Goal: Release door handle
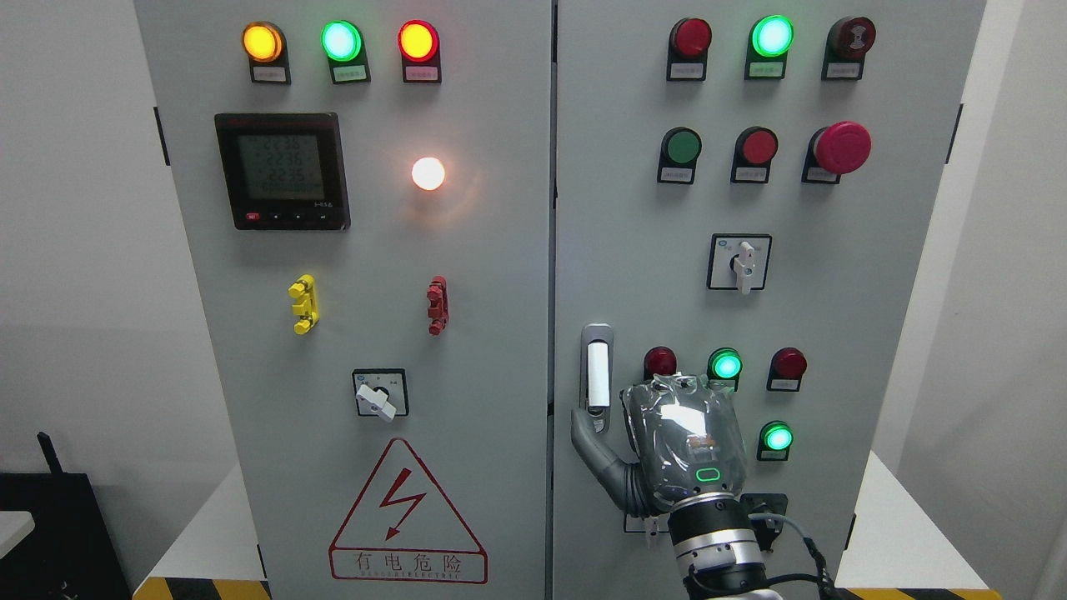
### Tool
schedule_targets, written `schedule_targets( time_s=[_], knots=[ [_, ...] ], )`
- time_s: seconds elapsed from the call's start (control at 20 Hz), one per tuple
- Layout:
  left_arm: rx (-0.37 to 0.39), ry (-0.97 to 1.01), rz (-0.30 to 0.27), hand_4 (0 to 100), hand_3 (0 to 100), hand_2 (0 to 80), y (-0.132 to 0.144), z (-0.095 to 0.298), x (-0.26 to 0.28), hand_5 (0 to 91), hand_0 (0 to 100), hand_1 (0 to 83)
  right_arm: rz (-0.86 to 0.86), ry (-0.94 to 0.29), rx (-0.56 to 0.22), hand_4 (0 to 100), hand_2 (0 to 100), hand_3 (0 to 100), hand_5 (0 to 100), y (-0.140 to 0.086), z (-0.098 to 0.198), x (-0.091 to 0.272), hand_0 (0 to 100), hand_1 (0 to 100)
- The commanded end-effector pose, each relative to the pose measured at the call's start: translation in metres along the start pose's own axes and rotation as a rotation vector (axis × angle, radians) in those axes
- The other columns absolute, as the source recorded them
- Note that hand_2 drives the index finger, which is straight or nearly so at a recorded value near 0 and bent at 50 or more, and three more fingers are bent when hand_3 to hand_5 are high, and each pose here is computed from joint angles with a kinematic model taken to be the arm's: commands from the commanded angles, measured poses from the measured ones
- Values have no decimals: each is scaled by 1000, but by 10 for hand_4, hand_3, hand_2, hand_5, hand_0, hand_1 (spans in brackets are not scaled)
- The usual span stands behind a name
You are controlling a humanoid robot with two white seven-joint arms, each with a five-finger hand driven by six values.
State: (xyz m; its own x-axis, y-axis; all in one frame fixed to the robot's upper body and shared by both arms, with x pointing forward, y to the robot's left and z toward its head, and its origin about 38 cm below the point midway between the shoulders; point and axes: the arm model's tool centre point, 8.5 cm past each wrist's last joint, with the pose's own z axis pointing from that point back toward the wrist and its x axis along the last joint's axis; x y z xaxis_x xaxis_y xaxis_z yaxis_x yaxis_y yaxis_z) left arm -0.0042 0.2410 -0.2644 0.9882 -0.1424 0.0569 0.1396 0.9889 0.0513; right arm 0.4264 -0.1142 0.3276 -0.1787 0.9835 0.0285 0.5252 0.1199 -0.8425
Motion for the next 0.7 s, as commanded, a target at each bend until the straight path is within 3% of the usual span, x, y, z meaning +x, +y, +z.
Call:
schedule_targets(
  time_s=[0.0,0.65],
  knots=[
    [-2,-1,-24,0,0,0,0,0,0,0,120,389,-1,1,1,911,1000,1000,952,0,0,0,439,0],
    [-2,-2,-24,0,0,0,0,0,0,0,120,389,-3,16,4,916,1000,1000,952,1,0,-1,463,0]
  ],
)
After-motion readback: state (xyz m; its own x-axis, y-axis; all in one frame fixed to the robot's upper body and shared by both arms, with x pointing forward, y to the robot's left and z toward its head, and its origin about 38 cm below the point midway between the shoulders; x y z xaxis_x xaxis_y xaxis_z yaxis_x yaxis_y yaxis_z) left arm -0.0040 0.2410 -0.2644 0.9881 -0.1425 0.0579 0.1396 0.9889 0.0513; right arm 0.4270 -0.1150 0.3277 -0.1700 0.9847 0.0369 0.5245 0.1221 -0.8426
